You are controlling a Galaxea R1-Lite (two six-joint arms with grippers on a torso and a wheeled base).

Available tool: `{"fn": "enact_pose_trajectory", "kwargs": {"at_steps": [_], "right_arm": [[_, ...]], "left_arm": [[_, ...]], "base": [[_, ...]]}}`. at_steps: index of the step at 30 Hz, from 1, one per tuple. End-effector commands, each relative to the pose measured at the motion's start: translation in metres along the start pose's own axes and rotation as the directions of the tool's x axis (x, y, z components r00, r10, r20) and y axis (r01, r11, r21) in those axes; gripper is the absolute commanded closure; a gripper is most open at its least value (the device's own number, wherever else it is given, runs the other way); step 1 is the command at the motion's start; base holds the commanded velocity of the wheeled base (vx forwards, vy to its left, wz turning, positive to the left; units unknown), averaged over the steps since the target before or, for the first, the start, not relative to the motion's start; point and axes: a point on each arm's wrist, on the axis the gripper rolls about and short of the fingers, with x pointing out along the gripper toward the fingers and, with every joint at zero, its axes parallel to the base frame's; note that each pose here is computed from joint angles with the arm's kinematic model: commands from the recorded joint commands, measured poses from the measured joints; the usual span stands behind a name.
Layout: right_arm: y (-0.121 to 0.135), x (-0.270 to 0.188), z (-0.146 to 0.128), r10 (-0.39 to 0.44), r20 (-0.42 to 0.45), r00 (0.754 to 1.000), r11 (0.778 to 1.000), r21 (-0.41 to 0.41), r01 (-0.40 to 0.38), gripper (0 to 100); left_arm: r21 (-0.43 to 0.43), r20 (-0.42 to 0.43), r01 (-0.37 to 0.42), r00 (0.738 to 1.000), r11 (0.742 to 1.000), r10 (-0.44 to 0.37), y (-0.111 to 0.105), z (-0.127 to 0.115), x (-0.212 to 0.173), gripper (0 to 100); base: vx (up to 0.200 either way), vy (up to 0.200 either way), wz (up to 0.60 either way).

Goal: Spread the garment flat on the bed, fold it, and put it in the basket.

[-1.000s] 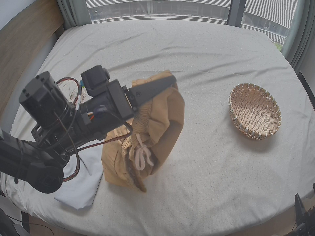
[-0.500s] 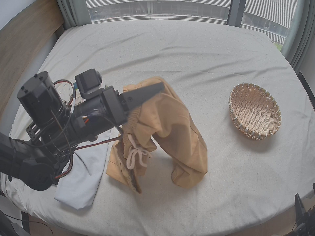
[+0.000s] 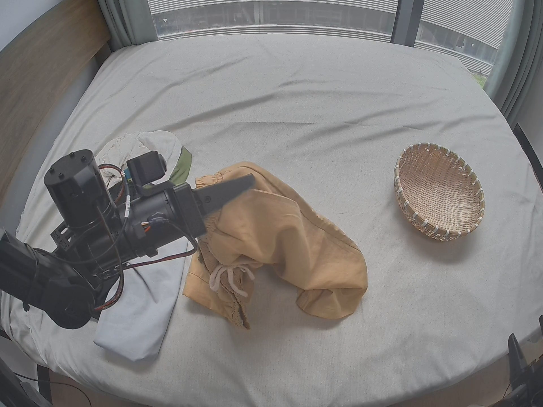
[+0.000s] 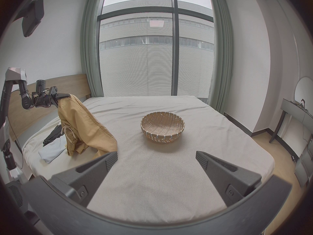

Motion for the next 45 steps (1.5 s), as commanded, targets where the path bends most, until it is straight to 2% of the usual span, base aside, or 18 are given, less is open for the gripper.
{"fn": "enact_pose_trajectory", "kwargs": {"at_steps": [1, 14, 17, 19, 22, 25, 30, 34, 37, 40, 42, 44, 45], "right_arm": [[0.000, 0.001, -0.005, 0.000, -0.011, 1.000, 1.000, -0.003, 0.000, 0], [0.000, 0.001, -0.005, 0.003, -0.013, 1.000, 1.000, -0.004, -0.003, 0], [0.000, 0.001, -0.005, 0.001, -0.013, 1.000, 1.000, -0.004, -0.001, 0], [0.000, 0.001, -0.005, 0.001, -0.013, 1.000, 1.000, -0.004, -0.001, 0], [0.000, 0.001, -0.005, 0.001, -0.013, 1.000, 1.000, -0.004, -0.001, 0], [0.000, 0.001, -0.005, 0.001, -0.013, 1.000, 1.000, -0.004, -0.001, 0], [0.000, 0.001, -0.005, 0.001, -0.013, 1.000, 1.000, -0.003, -0.001, 0], [0.000, 0.001, -0.004, 0.001, -0.005, 1.000, 1.000, 0.001, -0.001, 0], [0.000, -0.001, 0.010, 0.003, 0.098, 0.995, 1.000, -0.005, -0.002, 0], [0.001, -0.010, 0.036, 0.024, 0.187, 0.982, 1.000, -0.010, -0.023, 0], [0.001, -0.012, 0.043, 0.044, 0.198, 0.979, 0.999, -0.014, -0.042, 0], [0.002, -0.006, 0.057, 0.096, 0.149, 0.984, 0.995, -0.008, -0.096, 0], [0.002, -0.005, 0.057, 0.096, 0.143, 0.985, 0.995, -0.008, -0.096, 0]], "left_arm": [[0.010, 0.028, -0.033, 0.999, 0.999, 0.033, 0.009, 0.009, -0.006, 100], [0.043, 0.033, -0.060, 0.998, 0.997, 0.058, 0.016, 0.011, -0.011, 100], [0.079, 0.097, -0.080, 0.993, 0.994, 0.072, 0.019, 0.034, -0.018, 100], [0.085, 0.106, -0.080, 0.992, 0.993, 0.071, 0.017, 0.039, -0.021, 100], [0.060, 0.058, -0.081, 0.995, 0.995, 0.078, 0.014, 0.034, -0.030, 100], [0.050, 0.044, -0.089, 0.995, 0.995, 0.087, 0.015, 0.029, -0.031, 100], [0.095, 0.008, -0.099, 0.995, 0.991, 0.098, 0.020, 0.018, -0.030, 100], [0.099, 0.008, -0.097, 0.995, 0.990, 0.097, 0.020, 0.018, -0.028, 100], [0.101, 0.010, -0.096, 0.995, 0.990, 0.096, 0.020, 0.019, -0.028, 100], [0.103, 0.011, -0.092, 0.996, 0.990, 0.091, 0.020, 0.019, -0.028, 100], [0.102, 0.010, -0.091, 0.996, 0.991, 0.090, 0.019, 0.018, -0.028, 100], [0.099, 0.006, -0.089, 0.996, 0.991, 0.089, 0.019, 0.017, -0.026, 100], [0.099, 0.007, -0.088, 0.996, 0.991, 0.088, 0.019, 0.017, -0.026, 100]], "base": [[0.000, 0.000, 0.00], [0.000, 0.000, 0.00], [0.000, 0.000, 0.00], [0.000, 0.000, 0.00], [0.000, 0.000, 0.00], [0.000, 0.000, 0.00], [0.000, 0.000, 0.00], [0.000, 0.000, 0.00], [0.000, 0.000, 0.00], [0.000, 0.000, 0.00], [0.000, 0.000, 0.00], [0.000, 0.000, 0.00], [0.000, 0.000, 0.00]]}}
